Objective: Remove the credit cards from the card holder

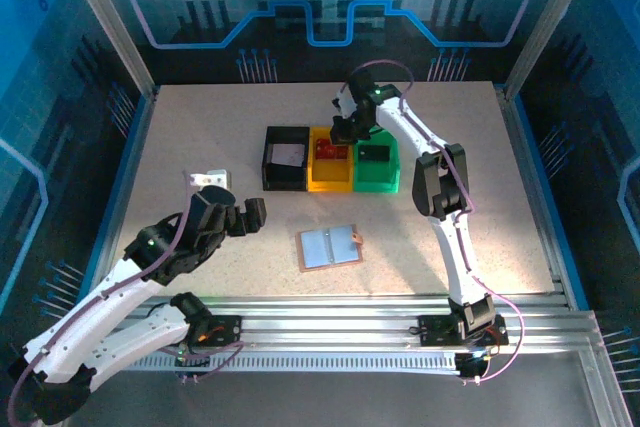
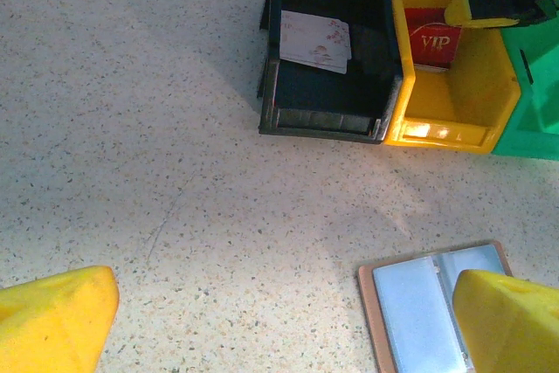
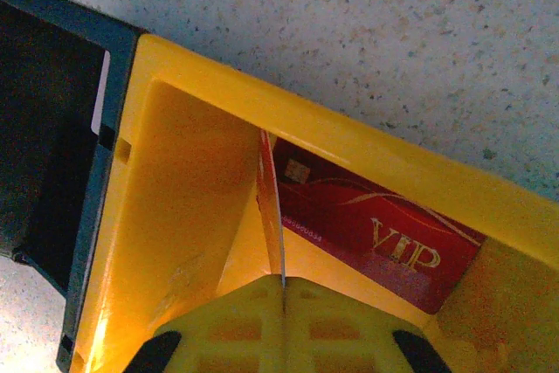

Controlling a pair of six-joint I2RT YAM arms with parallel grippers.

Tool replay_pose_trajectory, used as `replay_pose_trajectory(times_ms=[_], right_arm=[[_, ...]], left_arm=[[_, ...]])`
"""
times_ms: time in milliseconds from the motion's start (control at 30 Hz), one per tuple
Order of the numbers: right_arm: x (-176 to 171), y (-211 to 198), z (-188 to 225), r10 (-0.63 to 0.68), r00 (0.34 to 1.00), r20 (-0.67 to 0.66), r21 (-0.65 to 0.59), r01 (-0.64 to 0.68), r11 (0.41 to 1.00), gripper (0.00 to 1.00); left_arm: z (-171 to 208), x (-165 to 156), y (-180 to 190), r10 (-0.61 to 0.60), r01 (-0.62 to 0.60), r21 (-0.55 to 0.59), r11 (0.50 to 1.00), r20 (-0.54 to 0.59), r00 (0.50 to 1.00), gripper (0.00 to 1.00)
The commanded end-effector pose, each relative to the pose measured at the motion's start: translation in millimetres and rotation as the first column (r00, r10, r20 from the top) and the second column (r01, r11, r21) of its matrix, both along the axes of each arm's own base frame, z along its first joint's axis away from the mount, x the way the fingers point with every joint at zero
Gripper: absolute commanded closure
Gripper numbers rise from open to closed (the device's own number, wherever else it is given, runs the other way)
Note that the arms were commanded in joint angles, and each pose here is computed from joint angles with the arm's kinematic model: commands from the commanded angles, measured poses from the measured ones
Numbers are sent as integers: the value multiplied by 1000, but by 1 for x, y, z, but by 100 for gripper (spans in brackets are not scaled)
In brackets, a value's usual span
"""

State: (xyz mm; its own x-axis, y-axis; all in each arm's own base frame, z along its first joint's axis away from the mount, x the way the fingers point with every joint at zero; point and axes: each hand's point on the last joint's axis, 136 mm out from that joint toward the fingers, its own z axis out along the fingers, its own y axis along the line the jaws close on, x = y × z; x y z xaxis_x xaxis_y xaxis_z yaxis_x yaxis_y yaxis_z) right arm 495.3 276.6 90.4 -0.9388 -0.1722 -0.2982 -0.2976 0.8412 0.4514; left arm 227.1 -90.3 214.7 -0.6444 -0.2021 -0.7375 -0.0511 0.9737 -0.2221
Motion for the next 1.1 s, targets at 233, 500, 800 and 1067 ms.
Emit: replay_pose_trajectory(times_ms=[233,500,800,1067], right_arm=[[3,-12,-9,-24,999,-24,-35,24,999,88],[6,-16,-6,-27,1000,-8,-58,27,998,84],[13,-17,14,-28,999,38,-63,31,998,81],[19,-15,46,-23,994,107,-51,29,998,77]], left_arm=[[-6,0,-1,-2,2,-1,1000,-19,1000,1],[-6,1,-2,-5,5,-1,1000,-24,1000,1],[-7,1,-1,0,0,5,1000,-27,1000,1],[-7,0,1,8,-8,6,1000,-28,1000,1]])
